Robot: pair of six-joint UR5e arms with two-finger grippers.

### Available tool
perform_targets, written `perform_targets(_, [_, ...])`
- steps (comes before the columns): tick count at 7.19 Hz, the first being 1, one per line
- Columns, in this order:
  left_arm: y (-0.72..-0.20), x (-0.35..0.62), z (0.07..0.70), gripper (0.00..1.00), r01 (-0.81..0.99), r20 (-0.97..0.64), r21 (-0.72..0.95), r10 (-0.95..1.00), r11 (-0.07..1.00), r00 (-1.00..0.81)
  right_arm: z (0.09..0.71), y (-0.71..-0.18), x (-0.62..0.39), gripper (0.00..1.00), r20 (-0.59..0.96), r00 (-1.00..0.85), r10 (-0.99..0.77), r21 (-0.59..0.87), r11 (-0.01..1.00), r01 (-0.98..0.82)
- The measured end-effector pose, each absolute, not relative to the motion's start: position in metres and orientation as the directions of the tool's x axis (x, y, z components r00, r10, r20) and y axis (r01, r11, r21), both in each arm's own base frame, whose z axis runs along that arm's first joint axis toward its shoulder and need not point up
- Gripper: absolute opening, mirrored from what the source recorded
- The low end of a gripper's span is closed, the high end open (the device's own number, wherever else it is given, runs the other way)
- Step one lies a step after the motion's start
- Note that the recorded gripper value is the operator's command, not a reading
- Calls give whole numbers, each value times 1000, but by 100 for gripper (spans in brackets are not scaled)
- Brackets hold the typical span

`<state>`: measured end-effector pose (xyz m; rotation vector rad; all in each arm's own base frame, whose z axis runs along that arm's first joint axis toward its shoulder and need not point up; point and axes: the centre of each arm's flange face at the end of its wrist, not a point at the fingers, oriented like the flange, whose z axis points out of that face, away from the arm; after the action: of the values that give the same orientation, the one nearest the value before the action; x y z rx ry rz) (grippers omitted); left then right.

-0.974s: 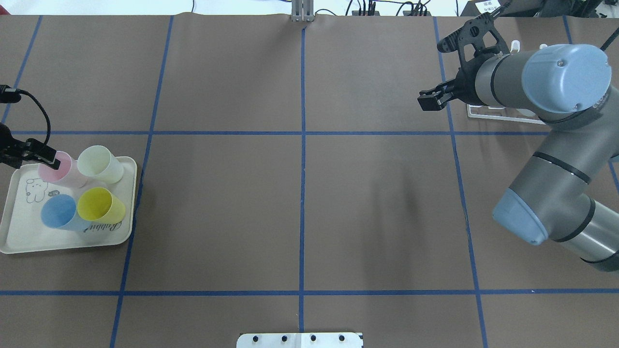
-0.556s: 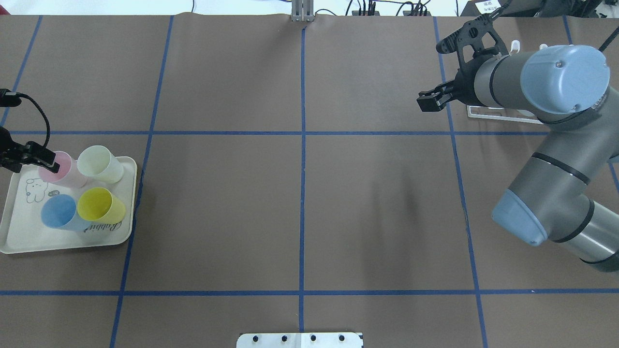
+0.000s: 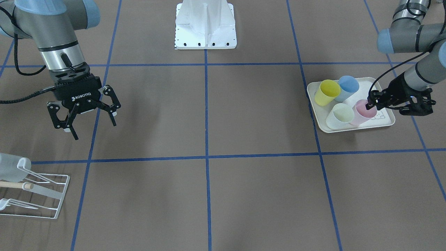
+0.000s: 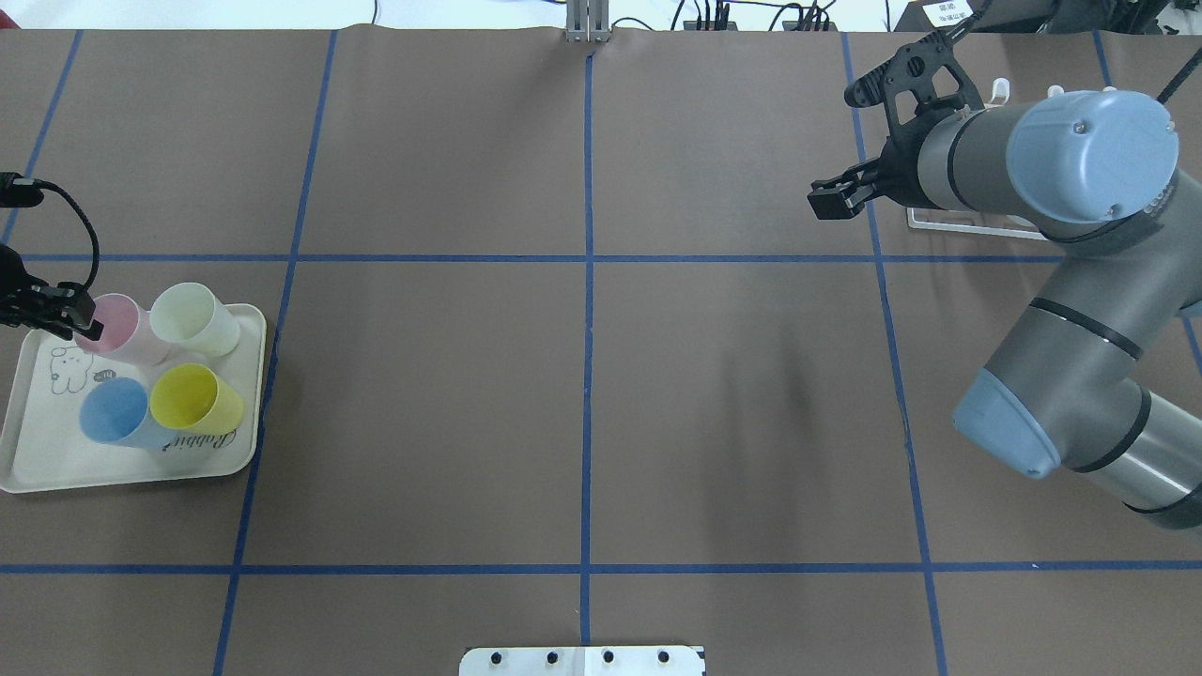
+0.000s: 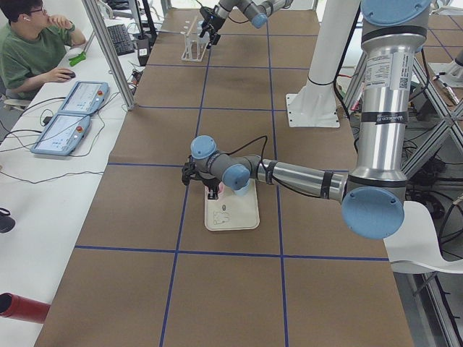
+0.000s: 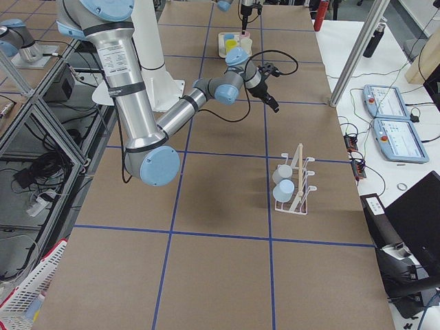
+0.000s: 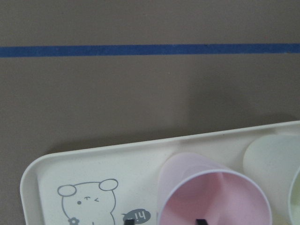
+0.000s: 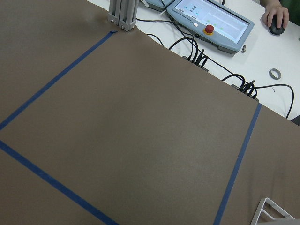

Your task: Transfer IKEA cup to right arm and place on rack

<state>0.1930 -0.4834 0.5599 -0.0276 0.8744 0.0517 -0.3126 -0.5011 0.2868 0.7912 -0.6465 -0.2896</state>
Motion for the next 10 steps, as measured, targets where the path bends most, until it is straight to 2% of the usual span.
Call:
perform_targets(5, [-477,184,528,0,-50,-785,13,41,999,618,284,-501,-315,99,429,769,-474,737,675,5])
perform_targets(10, [-470,124,442,0,44,-772,-43,-62,998,633,284,-497,-321,99,427,764,-483,740,673,12])
